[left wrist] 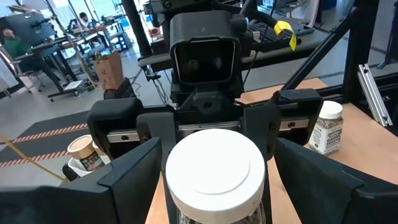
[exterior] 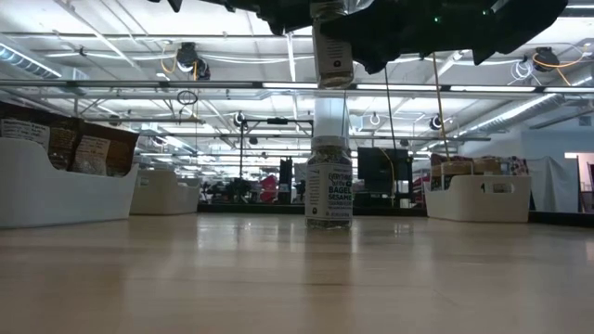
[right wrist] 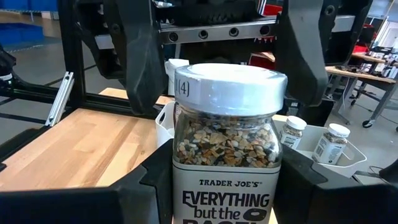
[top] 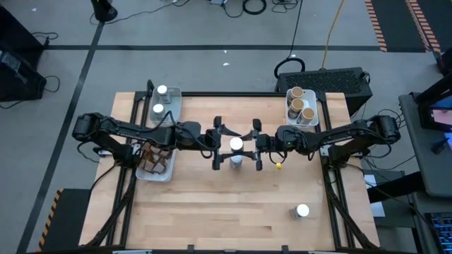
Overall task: Sort spices by type
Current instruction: Put the white seasoning bottle into the gray bin
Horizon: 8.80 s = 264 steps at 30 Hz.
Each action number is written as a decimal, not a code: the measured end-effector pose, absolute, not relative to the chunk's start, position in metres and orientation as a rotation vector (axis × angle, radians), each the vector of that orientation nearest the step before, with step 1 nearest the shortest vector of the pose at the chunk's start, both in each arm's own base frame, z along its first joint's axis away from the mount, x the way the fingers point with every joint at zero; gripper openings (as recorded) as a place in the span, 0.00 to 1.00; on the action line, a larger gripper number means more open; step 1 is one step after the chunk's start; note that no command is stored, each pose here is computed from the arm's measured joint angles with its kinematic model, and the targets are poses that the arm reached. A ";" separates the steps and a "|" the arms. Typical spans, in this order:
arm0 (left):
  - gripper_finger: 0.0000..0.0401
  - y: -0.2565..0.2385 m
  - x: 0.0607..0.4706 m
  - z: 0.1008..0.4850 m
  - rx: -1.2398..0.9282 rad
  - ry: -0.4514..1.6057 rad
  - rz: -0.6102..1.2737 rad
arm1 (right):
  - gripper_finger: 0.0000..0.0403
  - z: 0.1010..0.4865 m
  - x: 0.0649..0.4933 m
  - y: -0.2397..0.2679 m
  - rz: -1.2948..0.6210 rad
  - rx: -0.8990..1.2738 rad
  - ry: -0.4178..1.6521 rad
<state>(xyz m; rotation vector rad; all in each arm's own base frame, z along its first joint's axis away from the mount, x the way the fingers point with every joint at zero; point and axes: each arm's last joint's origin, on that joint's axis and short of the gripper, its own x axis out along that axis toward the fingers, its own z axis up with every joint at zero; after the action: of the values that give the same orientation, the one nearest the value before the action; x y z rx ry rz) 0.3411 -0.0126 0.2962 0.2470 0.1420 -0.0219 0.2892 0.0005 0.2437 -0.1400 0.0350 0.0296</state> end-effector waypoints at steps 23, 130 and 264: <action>0.67 -0.013 0.341 0.296 0.243 0.143 -0.030 | 0.43 0.246 0.289 0.001 0.029 -0.124 0.006; 0.75 0.177 0.206 0.227 -0.055 0.373 1.414 | 0.79 0.252 0.258 -0.007 -0.095 -0.184 0.254; 0.50 0.142 0.176 0.251 -0.307 0.595 1.173 | 0.79 0.268 0.186 0.054 0.062 -0.034 0.447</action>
<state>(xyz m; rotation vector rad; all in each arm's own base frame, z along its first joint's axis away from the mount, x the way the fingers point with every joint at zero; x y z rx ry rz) 0.1759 0.1416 0.2508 -0.3070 0.5949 1.1734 0.1857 0.0542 0.2675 -0.0339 0.4467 0.0615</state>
